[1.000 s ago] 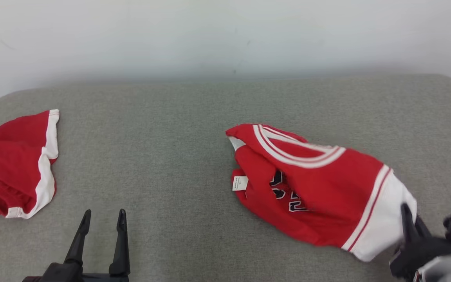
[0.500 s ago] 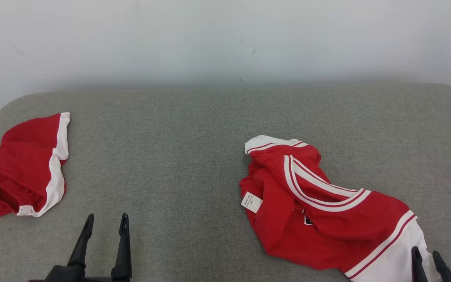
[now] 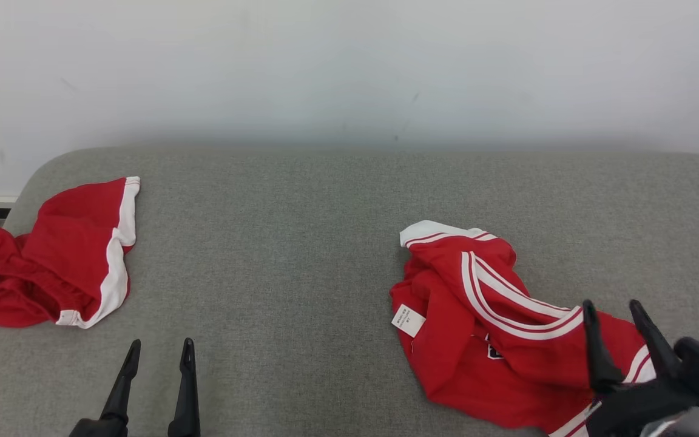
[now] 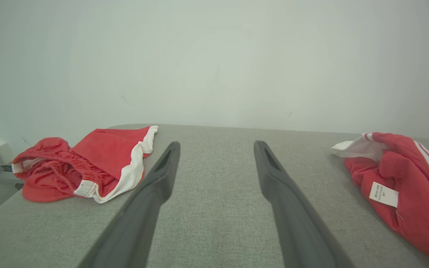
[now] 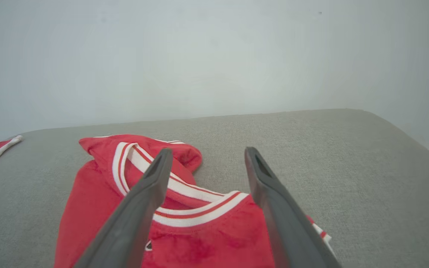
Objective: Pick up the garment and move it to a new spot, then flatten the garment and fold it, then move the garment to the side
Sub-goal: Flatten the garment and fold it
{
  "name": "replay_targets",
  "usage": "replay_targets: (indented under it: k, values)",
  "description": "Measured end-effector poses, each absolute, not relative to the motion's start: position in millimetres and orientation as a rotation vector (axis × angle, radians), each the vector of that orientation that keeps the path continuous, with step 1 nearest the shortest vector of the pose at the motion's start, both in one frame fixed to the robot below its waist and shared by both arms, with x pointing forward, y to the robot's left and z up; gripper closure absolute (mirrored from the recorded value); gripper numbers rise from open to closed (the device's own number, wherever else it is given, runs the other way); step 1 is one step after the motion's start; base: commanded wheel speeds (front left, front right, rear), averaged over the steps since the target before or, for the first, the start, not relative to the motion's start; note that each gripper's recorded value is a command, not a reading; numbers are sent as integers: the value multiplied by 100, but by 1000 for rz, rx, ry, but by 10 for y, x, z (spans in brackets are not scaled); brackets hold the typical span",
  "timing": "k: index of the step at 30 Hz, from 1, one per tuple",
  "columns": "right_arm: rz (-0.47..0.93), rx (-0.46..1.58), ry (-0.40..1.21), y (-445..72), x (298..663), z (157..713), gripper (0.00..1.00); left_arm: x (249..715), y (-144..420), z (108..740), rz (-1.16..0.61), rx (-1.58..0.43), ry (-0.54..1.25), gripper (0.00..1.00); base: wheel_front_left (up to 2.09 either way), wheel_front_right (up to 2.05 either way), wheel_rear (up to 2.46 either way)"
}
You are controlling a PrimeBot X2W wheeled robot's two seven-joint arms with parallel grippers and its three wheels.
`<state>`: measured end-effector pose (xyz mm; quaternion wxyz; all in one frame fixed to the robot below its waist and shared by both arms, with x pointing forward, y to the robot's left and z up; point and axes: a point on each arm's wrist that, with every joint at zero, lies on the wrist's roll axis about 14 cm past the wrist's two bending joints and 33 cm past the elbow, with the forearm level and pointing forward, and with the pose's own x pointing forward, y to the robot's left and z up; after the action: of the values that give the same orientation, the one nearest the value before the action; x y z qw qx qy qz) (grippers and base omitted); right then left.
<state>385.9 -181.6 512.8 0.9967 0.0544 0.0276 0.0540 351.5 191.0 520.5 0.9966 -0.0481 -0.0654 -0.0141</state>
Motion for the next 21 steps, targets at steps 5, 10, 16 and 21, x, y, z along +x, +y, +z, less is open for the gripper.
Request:
replay_targets:
  k: [5, 10, 16, 21]
  values:
    - [232, 76, 66, -1453, 4054, 5207, 0, 3470, 1965, 5206, -10, -94, -132, 0, 0, 0, 0]
    - [328, 30, 103, -1164, 4274, 5193, 0, 3419, 2046, 5207, 16, -91, -133, 0, 0, 0, 0]
    - [386, -9, 198, -967, 4478, 4963, 0, 3360, 2142, 5169, 50, -90, -122, 0, 0, 0, 0]
    - [408, -25, 280, -879, 4584, 4693, 0, 3322, 2230, 5151, 80, -88, -116, 0, 0, 0, 0]
